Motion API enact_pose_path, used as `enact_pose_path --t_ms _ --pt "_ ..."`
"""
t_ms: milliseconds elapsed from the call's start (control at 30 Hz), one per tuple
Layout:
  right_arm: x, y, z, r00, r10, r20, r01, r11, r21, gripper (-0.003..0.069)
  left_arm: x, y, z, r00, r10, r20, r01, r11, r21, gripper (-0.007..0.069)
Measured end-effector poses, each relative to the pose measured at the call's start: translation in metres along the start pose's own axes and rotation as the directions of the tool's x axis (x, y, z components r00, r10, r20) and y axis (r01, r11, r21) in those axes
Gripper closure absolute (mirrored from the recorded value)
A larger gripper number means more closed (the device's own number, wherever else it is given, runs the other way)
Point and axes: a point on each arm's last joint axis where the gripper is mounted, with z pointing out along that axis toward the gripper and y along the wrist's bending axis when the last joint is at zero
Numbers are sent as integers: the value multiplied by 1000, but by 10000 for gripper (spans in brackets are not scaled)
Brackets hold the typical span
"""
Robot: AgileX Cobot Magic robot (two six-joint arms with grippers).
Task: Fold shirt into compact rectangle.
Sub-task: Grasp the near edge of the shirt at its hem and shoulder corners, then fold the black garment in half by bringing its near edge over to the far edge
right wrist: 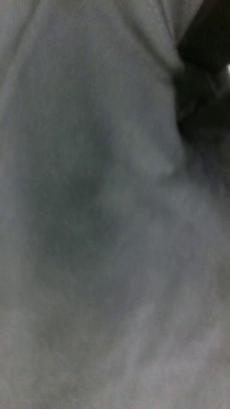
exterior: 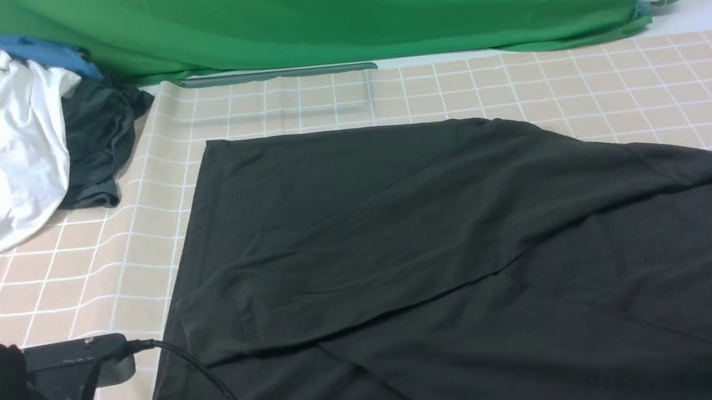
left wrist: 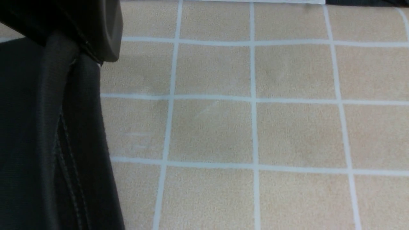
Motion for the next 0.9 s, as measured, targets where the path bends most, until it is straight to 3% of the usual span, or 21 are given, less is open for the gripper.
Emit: enact_pose_path --t_ms 67,167,333,633,900 --pt "-1 1 0 1000 -7 -5 7 1000 -5 522 -1 -1 -1 1000 -9 5 9 1000 4 595" --pt "-3 1 -1 1000 -26 -5 26 1000 -6 586 -6 -3 -8 999 -18 29 18 1000 15 595" --pt "-5 2 -11 997 -66 27 66 998 -12 589 -18 -8 -30 994 -61 93 58 998 34 595" --pt "-31 6 -73 974 -113 198 120 992 -25 592 -46 -11 -70 966 -126 227 115 992 61 595" --pt "-85 16 -123 931 -141 338 153 988 -8 592 -116 -2 -83 943 -222 247 203 974 98 595"
